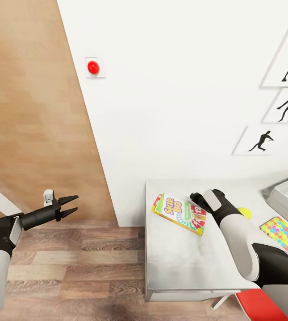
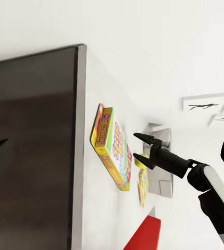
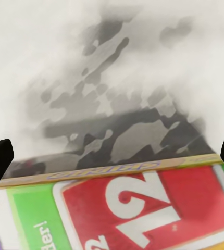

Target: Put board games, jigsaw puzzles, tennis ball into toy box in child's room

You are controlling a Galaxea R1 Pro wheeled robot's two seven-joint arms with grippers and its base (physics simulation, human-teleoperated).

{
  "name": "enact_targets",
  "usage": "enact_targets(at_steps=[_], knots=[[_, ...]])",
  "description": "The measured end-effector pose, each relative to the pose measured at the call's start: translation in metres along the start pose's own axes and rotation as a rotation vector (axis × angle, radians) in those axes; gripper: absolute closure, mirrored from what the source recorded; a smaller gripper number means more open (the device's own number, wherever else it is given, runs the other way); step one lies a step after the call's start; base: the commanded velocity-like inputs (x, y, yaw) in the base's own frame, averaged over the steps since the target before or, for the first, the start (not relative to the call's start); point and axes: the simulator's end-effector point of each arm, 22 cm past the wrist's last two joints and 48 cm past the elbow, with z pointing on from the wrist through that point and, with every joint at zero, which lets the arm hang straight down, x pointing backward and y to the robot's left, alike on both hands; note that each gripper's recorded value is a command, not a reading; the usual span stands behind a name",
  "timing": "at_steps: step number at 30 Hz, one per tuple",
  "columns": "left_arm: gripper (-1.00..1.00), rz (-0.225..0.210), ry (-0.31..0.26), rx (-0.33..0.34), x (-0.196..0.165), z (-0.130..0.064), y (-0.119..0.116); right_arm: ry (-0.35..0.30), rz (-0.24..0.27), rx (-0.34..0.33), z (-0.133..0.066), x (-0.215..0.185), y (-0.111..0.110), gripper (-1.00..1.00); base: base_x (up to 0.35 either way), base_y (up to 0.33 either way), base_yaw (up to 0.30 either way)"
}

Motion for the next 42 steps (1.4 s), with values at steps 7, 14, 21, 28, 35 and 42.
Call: enact_targets(at_steps=[7,14,21,28,35,42], knots=[[-1.0,-0.008,0.003,-0.006,0.002,0.001,0.006,0.008,-0.001,0.006,0.005,0.004,-0.002,-1.0,0.0,0.0,0.0],[-1.0,-0.016,0.007,-0.012,0.003,0.003,0.012,0.016,-0.004,0.013,0.011,0.009,-0.005,-1.0,0.0,0.0,0.0],[-1.0,-0.022,0.009,-0.017,0.004,0.004,0.017,0.02,-0.008,0.018,0.015,0.012,-0.006,-1.0,-0.051,0.003,0.0],[-1.0,-0.022,0.009,-0.017,0.005,0.004,0.017,0.021,-0.008,0.017,0.015,0.012,-0.006,-1.0,-0.097,0.019,0.0],[-1.0,-0.022,0.01,-0.016,0.005,0.004,0.017,0.02,-0.012,0.017,0.015,0.012,-0.006,-1.0,-0.084,0.028,0.0],[-1.0,-0.022,0.01,-0.016,0.005,0.004,0.017,0.017,-0.017,0.019,0.015,0.011,-0.006,-1.0,-0.031,0.106,0.0]])
